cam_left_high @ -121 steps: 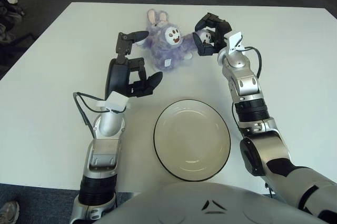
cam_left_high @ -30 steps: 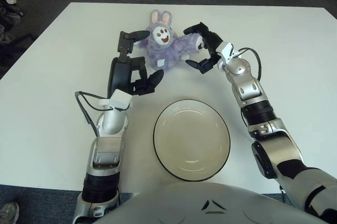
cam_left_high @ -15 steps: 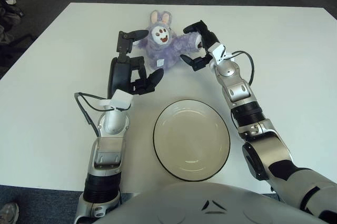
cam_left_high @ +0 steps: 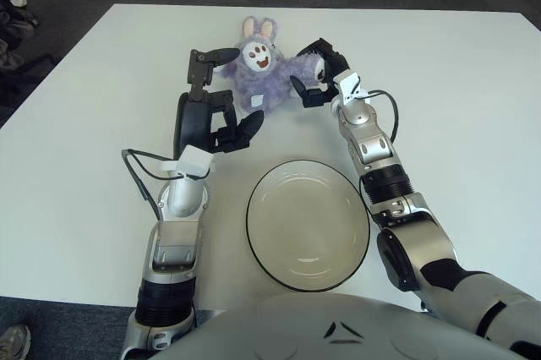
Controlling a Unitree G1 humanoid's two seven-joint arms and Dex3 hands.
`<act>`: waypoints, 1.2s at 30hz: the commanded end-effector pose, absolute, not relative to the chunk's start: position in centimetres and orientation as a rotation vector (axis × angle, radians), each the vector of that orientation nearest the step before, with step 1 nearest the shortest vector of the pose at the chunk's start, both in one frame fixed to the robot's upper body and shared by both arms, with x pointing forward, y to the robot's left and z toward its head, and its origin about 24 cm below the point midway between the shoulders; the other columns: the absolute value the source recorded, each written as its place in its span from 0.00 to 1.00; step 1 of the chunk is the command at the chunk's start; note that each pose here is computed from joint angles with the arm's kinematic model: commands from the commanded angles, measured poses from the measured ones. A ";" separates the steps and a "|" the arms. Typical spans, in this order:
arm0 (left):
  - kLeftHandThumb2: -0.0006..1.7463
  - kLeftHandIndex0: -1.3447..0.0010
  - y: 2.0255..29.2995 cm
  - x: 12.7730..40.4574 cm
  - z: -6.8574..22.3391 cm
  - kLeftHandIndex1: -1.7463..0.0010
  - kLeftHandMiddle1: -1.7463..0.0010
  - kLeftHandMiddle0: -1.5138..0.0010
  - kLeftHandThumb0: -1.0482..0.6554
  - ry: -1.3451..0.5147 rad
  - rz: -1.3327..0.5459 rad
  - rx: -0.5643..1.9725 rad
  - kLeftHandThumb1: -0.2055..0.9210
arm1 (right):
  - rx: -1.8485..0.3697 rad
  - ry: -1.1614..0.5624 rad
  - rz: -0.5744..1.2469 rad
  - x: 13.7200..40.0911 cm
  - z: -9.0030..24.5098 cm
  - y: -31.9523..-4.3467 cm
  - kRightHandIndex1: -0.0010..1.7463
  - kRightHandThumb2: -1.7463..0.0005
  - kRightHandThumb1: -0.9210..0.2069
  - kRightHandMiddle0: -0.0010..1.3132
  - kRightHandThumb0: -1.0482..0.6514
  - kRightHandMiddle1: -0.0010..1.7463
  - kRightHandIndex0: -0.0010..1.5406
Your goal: Put the doll into the plate.
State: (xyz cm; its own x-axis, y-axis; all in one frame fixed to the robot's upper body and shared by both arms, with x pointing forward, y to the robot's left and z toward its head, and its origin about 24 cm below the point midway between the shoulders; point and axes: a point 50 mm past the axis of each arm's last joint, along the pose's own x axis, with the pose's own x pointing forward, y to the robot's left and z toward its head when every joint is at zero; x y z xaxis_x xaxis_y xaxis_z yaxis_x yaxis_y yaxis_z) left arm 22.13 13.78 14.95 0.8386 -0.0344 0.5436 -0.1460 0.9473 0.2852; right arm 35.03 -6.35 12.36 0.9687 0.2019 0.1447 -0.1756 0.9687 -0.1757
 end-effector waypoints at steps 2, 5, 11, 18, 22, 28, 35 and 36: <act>0.45 0.99 14.1 22.2 14.7 0.28 0.16 0.57 0.20 -0.573 0.079 0.321 0.75 | -0.082 -0.150 0.176 35.1 12.5 -6.2 0.89 0.22 0.62 0.39 0.62 0.99 0.47; 0.47 1.00 14.5 22.7 14.4 0.27 0.32 0.76 0.22 -0.565 0.090 0.320 0.74 | -0.052 -0.136 0.165 35.1 12.4 -6.2 0.91 0.23 0.61 0.41 0.62 0.97 0.45; 0.51 0.97 15.0 23.1 14.1 0.26 0.31 0.82 0.25 -0.552 0.113 0.322 0.69 | -0.030 -0.148 0.146 35.0 12.5 -6.2 0.91 0.26 0.60 0.48 0.61 0.91 0.42; 0.55 0.94 15.4 23.7 13.9 0.26 0.02 0.56 0.30 -0.503 0.172 0.332 0.64 | -0.037 -0.219 0.121 34.4 12.9 -6.3 0.91 0.26 0.63 0.54 0.61 0.83 0.45; 0.69 0.94 15.5 23.9 13.7 0.25 0.01 0.60 0.73 -0.489 0.189 0.342 0.52 | -0.041 -0.244 0.127 33.9 12.9 -7.0 0.89 0.25 0.66 0.54 0.61 0.82 0.50; 0.76 0.94 15.6 24.2 13.5 0.25 0.00 0.59 0.87 -0.480 0.197 0.356 0.45 | -0.058 -0.265 0.140 32.9 13.4 -8.1 0.88 0.23 0.70 0.54 0.61 0.81 0.55; 0.85 0.95 15.6 24.5 13.5 0.26 0.00 0.52 0.92 -0.470 0.197 0.360 0.33 | -0.091 -0.301 0.192 31.2 14.5 -9.8 0.87 0.21 0.72 0.55 0.61 0.80 0.58; 0.87 0.95 15.6 24.6 13.5 0.26 0.00 0.51 0.93 -0.469 0.198 0.361 0.32 | -0.091 -0.300 0.201 31.1 14.5 -10.0 0.87 0.21 0.72 0.54 0.61 0.80 0.58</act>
State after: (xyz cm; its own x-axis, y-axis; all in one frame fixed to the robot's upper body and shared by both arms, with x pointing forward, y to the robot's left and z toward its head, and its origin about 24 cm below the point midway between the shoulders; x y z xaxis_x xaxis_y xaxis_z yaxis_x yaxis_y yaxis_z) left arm 24.23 15.50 13.20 0.8793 0.0919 0.4673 -0.2515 0.9229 0.2917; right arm 31.63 -9.04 14.26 0.9420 0.1866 0.2791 -0.1630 0.9809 -0.1059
